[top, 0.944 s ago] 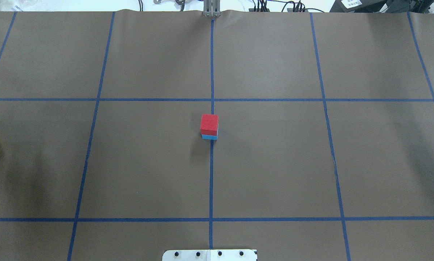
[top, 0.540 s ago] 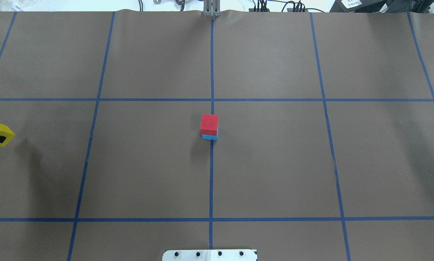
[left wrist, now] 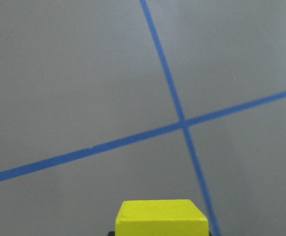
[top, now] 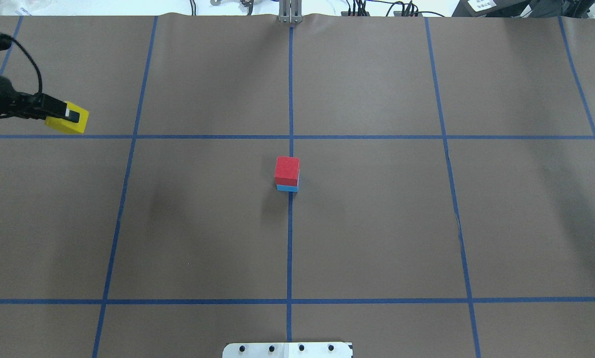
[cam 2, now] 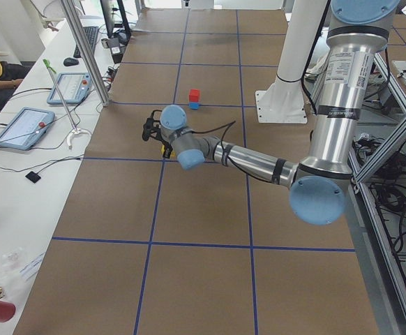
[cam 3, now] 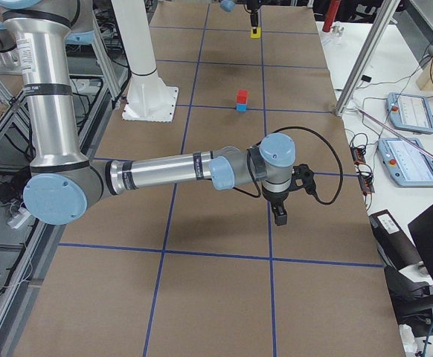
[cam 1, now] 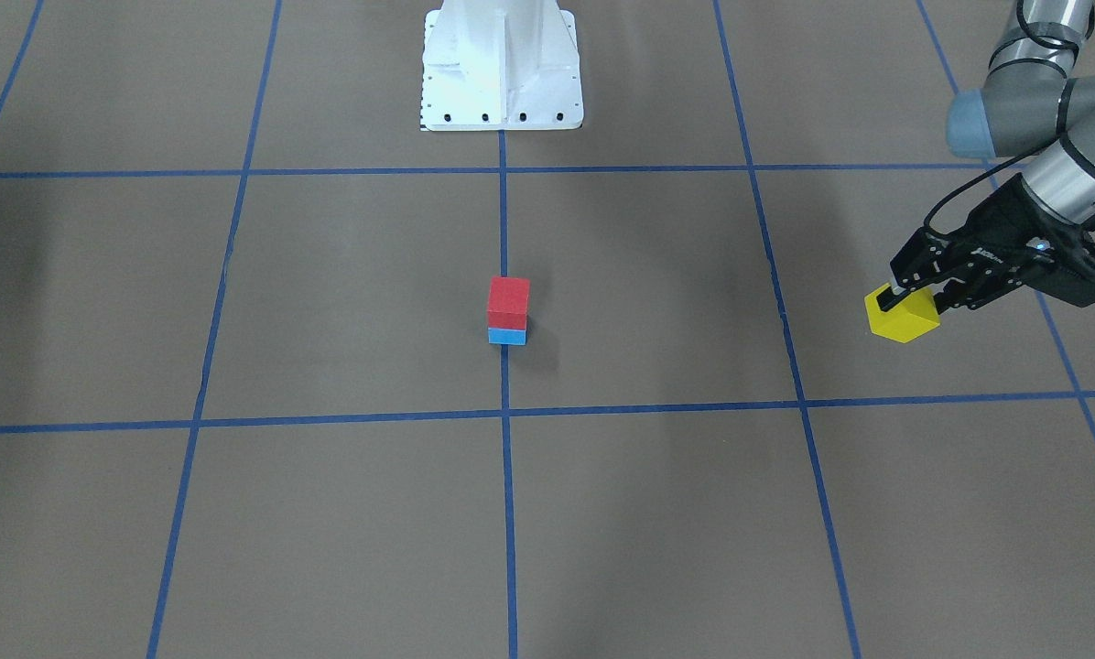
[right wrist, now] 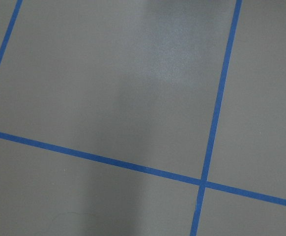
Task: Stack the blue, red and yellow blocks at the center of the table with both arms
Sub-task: 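Carry the yellow cube with the left gripper above the red cube, then lower the yellow cube onto the red cube and open the left gripper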
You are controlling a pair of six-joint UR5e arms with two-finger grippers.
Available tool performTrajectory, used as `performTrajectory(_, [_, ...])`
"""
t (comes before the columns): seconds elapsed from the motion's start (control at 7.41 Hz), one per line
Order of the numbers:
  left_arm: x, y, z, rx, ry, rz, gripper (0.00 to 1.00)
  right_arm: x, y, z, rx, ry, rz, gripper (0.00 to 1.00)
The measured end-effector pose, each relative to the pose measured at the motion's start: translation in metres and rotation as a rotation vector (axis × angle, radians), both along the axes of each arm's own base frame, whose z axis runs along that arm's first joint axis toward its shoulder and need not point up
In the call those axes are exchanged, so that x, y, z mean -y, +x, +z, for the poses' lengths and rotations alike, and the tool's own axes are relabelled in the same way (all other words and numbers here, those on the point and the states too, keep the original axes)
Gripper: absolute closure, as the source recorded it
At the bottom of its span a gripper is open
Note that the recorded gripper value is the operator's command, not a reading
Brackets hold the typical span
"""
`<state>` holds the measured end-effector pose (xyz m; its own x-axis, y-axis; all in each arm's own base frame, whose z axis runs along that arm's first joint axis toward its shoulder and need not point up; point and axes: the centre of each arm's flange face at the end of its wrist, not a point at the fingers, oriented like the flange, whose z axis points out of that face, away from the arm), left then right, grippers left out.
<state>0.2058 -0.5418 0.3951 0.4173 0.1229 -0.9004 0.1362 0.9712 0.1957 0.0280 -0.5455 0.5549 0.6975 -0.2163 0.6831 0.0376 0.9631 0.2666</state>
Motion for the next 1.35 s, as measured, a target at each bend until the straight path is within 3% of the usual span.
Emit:
performTrajectory(0.27, [0.016, 0.061, -0.120, 0.050, -0.077, -0.016, 1.00, 0.000, 0.000, 0.002, 0.002, -0.005, 0.000, 0.00])
performTrajectory(0.67, [-0.025, 0.206, -0.266, 0.179, -0.132, -0.045, 1.00, 0.000, 0.000, 0.004, 0.001, -0.009, 0.000, 0.00])
performTrajectory(0.94, [-0.047, 0.276, -0.310, 0.228, -0.136, -0.049, 1.00, 0.000, 0.000, 0.004, 0.001, -0.009, 0.000, 0.00])
performTrajectory(1.35, [-0.057, 0.339, -0.311, 0.274, -0.125, -0.030, 1.00, 0.000, 0.000, 0.004, 0.001, -0.009, 0.000, 0.00])
